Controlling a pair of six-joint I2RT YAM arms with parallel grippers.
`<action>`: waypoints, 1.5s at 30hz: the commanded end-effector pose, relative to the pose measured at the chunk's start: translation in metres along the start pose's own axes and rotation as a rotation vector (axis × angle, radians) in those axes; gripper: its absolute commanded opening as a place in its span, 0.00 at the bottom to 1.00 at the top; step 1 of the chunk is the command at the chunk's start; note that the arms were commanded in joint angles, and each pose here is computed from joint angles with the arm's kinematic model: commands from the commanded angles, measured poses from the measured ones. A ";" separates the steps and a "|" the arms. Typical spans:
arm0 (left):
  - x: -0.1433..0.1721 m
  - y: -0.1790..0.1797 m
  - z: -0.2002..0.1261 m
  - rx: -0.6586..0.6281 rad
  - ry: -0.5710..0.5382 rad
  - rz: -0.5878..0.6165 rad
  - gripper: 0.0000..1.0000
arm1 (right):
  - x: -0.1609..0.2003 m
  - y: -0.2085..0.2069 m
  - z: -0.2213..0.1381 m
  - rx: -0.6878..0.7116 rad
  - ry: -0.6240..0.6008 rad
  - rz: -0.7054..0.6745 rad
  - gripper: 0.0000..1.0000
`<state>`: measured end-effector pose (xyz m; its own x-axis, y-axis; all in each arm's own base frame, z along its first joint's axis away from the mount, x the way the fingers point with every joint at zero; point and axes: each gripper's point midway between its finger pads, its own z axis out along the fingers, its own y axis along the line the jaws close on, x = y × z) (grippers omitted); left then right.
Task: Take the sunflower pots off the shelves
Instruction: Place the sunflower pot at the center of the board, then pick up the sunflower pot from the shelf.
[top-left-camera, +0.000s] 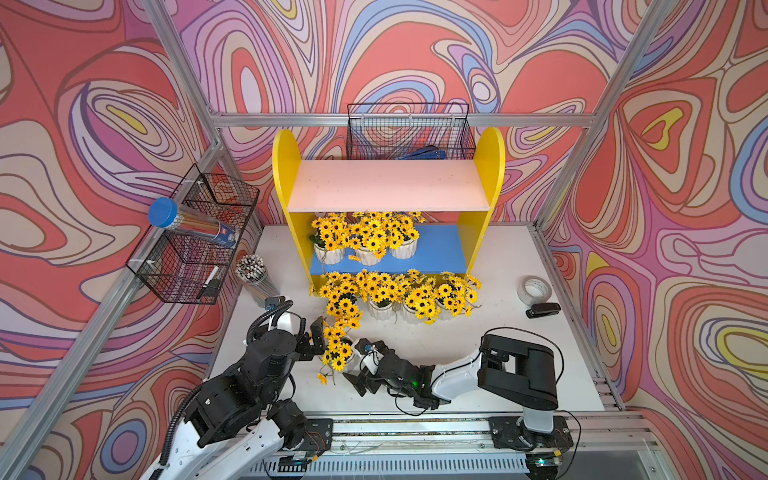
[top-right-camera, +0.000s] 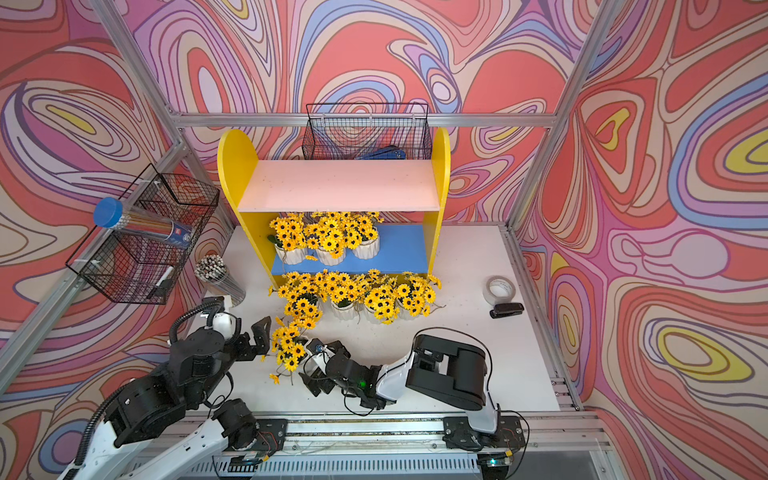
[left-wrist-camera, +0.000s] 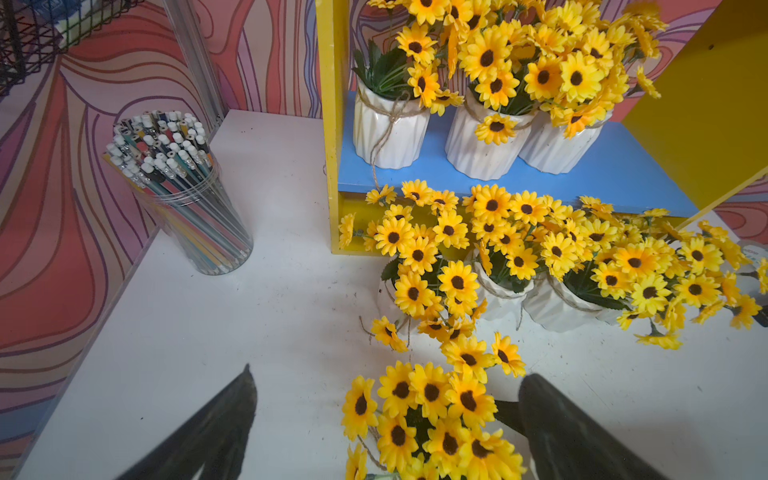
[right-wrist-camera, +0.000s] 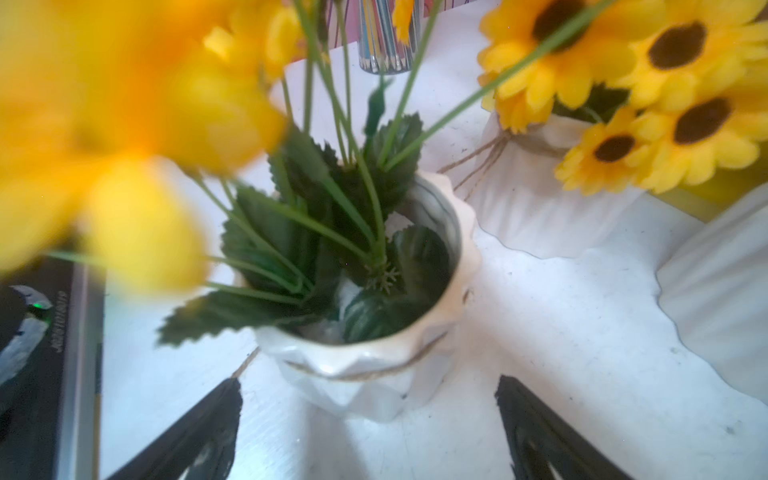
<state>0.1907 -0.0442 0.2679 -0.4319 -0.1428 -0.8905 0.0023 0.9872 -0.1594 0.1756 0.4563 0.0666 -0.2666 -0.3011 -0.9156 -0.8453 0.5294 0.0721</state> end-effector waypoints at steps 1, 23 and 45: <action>0.000 -0.001 0.001 0.007 -0.003 0.003 1.00 | 0.000 0.010 -0.013 -0.033 0.023 0.005 0.98; -0.053 -0.057 0.036 0.162 -0.042 0.017 1.00 | -0.165 -0.140 -0.137 0.409 -0.182 -0.019 0.98; -0.042 -0.040 0.053 0.178 0.016 -0.060 1.00 | -0.204 -0.303 -0.058 0.436 -0.170 0.103 0.98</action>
<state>0.2567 -0.0796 0.2852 -0.4630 -0.1923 -0.8652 0.1152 0.9549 -0.2738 0.4528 0.3057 0.2519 -0.2273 -0.1219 -0.9662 -0.5170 0.8559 0.0136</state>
